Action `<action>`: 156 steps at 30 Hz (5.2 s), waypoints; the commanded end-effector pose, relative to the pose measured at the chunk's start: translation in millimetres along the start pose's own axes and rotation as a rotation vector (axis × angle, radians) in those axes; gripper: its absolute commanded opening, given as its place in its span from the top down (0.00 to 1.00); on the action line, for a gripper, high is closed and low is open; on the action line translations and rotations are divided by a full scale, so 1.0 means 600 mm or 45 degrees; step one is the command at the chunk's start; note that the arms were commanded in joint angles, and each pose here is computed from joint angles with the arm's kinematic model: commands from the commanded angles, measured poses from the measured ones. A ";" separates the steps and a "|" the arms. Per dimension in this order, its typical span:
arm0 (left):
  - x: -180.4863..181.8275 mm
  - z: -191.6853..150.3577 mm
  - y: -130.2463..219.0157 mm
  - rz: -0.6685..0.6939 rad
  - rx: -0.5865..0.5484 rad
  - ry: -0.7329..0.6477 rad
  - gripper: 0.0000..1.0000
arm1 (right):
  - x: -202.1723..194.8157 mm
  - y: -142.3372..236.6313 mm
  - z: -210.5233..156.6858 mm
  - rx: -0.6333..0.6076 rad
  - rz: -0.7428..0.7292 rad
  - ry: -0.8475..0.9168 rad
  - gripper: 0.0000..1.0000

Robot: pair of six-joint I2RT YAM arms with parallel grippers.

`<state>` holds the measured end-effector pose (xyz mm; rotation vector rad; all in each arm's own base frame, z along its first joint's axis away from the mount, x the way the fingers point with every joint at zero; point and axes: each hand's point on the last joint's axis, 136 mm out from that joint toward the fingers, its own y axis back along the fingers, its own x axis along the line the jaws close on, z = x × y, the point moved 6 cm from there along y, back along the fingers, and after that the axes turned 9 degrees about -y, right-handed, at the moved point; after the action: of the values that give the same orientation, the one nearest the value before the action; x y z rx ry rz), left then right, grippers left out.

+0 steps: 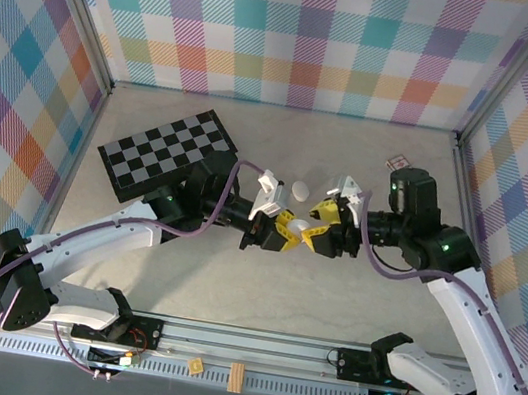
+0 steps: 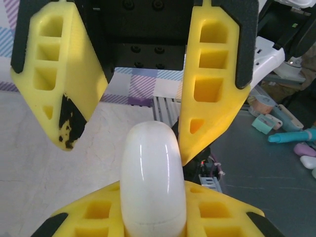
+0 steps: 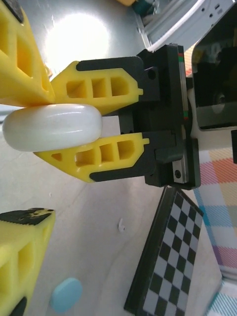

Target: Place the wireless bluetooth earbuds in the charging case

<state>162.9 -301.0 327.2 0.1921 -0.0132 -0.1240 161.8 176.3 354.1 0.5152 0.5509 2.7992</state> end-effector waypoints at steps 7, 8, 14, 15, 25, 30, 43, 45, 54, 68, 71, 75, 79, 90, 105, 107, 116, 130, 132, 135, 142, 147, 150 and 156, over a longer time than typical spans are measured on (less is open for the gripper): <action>-0.035 -0.009 0.007 -0.052 -0.071 -0.304 0.95 | -0.023 0.021 0.037 -0.177 -0.234 -0.007 0.36; -0.033 -0.012 0.007 -0.040 -0.064 -0.310 0.94 | -0.020 0.021 0.038 -0.181 -0.221 -0.006 0.35; -0.032 -0.043 0.010 0.028 -0.013 -0.356 0.93 | -0.044 0.022 0.042 -0.282 -0.331 -0.144 0.23; -0.032 -0.048 0.011 0.040 -0.008 -0.356 0.93 | -0.059 0.021 0.040 -0.305 -0.388 -0.207 0.22; -0.045 -0.071 0.038 0.186 -0.031 -0.370 0.93 | -0.205 -0.029 -0.073 -0.097 -0.774 -0.878 0.24; -0.052 -0.073 0.046 0.205 -0.056 -0.369 0.93 | -0.241 -0.080 -0.129 0.141 -0.729 -0.932 0.24; -0.047 -0.059 0.046 0.245 -0.235 -0.308 0.95 | -0.359 -0.203 -0.225 0.553 -0.655 -1.013 0.26; -0.047 -0.061 0.046 0.250 -0.237 -0.302 0.95 | -0.370 -0.213 -0.236 0.594 -0.656 -1.013 0.26; -0.043 -0.058 0.044 0.251 -0.226 -0.301 0.95 | -0.393 -0.248 -0.280 0.725 -0.593 -1.074 0.27; -0.026 -0.056 0.043 0.340 -0.236 -0.262 0.95 | -0.321 -0.208 -0.324 0.770 -0.567 -1.180 0.29; -0.023 -0.056 0.040 0.332 -0.232 -0.258 0.95 | -0.305 -0.205 -0.317 0.755 -0.535 -1.180 0.31; -0.021 -0.056 0.036 0.321 -0.237 -0.257 0.95 | -0.294 -0.199 -0.300 0.717 -0.507 -1.181 0.38; -0.022 -0.055 0.036 0.314 -0.238 -0.258 0.95 | -0.301 -0.183 -0.284 0.720 -0.621 -1.155 0.38; -0.023 -0.060 0.035 0.302 -0.223 -0.260 0.95 | -0.341 -0.197 -0.286 0.884 -0.719 -1.199 0.49; -0.020 -0.059 0.032 0.303 -0.213 -0.266 0.95 | -0.348 -0.215 -0.309 0.961 -0.674 -1.258 0.67; -0.018 -0.059 0.030 0.296 -0.211 -0.266 0.95 | -0.350 -0.216 -0.313 0.959 -0.675 -1.266 0.68; -0.020 -0.055 0.028 0.275 -0.220 -0.253 0.95 | -0.363 -0.222 -0.322 0.962 -0.731 -1.289 0.69; -0.019 -0.057 0.025 0.264 -0.222 -0.242 0.95 | -0.366 -0.234 -0.340 0.963 -0.744 -1.398 0.73; -0.019 -0.057 0.026 0.262 -0.222 -0.240 0.95 | -0.365 -0.236 -0.339 0.956 -0.738 -1.403 0.74; -0.018 -0.058 0.024 0.260 -0.222 -0.237 0.95 | -0.366 -0.238 -0.338 0.955 -0.739 -1.401 0.77; -0.016 -0.064 0.025 0.282 -0.217 -0.231 0.95 | -0.364 -0.231 -0.327 0.936 -0.788 -1.289 0.80; -0.003 -0.077 0.030 0.363 -0.215 -0.196 0.95 | -0.352 -0.212 -0.291 0.798 -0.823 -1.142 0.81; 0.007 -0.087 0.032 0.400 -0.202 -0.168 0.95 | -0.338 -0.195 -0.265 0.705 -0.847 -1.020 0.80; 0.022 -0.101 0.037 0.433 -0.198 -0.142 0.95 | -0.295 -0.149 -0.193 0.454 -0.866 -0.773 0.80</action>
<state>174.7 -273.1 269.7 0.0590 -0.1395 0.1752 290.4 165.6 138.1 1.1334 0.9656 1.6758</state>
